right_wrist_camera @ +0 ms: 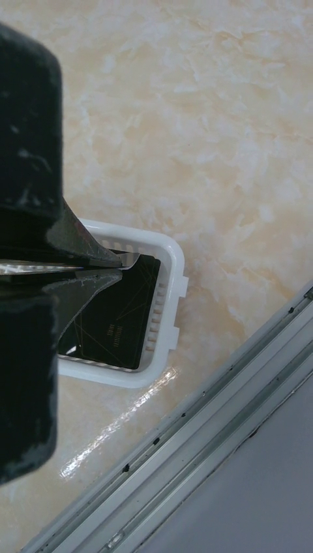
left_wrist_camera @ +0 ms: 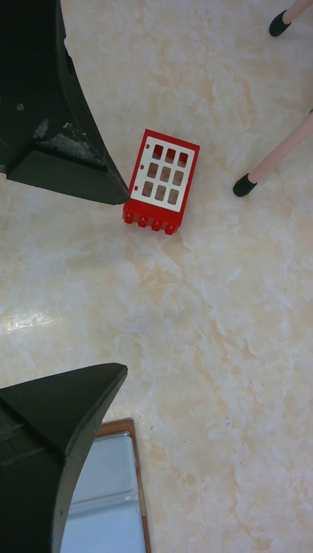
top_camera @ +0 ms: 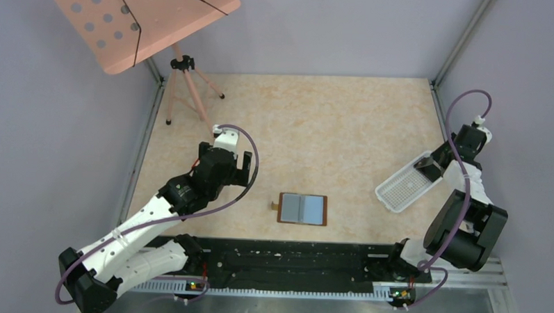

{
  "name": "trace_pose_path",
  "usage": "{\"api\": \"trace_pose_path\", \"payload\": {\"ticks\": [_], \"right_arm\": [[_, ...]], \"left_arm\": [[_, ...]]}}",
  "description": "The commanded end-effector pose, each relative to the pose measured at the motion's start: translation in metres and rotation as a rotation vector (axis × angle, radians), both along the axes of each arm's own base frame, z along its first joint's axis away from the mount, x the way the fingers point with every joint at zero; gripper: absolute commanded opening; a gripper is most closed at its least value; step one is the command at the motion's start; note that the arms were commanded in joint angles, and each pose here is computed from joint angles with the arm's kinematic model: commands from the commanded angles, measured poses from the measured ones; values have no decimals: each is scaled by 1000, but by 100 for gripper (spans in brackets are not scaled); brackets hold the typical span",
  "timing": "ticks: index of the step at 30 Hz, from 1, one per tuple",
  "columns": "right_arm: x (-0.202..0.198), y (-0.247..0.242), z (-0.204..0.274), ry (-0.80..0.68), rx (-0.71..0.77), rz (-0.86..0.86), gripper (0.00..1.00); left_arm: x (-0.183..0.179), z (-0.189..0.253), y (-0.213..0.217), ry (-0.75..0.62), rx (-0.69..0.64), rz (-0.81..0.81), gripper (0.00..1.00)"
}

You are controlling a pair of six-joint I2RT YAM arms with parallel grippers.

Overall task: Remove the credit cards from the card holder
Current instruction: Place the credit card in the storage box.

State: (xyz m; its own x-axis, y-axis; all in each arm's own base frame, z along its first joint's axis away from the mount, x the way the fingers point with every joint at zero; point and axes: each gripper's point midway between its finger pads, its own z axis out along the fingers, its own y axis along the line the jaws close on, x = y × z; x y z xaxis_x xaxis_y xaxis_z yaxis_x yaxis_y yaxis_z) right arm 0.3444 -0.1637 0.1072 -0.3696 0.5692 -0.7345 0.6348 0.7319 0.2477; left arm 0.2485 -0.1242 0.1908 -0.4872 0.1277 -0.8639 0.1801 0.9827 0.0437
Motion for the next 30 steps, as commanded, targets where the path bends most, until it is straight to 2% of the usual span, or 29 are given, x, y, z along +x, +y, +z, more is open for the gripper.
{"api": "trace_pose_path", "payload": {"ticks": [1,10,17,30], "right_arm": [[6,-9,1,-19,-24,-10,0],[1,-22,4,3,-77,-59,8],[4,-23,7,-14,-84,-53,0],[7,-20,8,-86,-104,-30,0]], "left_arm": [[6,9,-3,-34,-19,5,97],[5,8,-4,-31,-25,-3,97],[4,9,-6,-32,-34,-11,97],[4,9,-8,-29,-41,-20,97]]}}
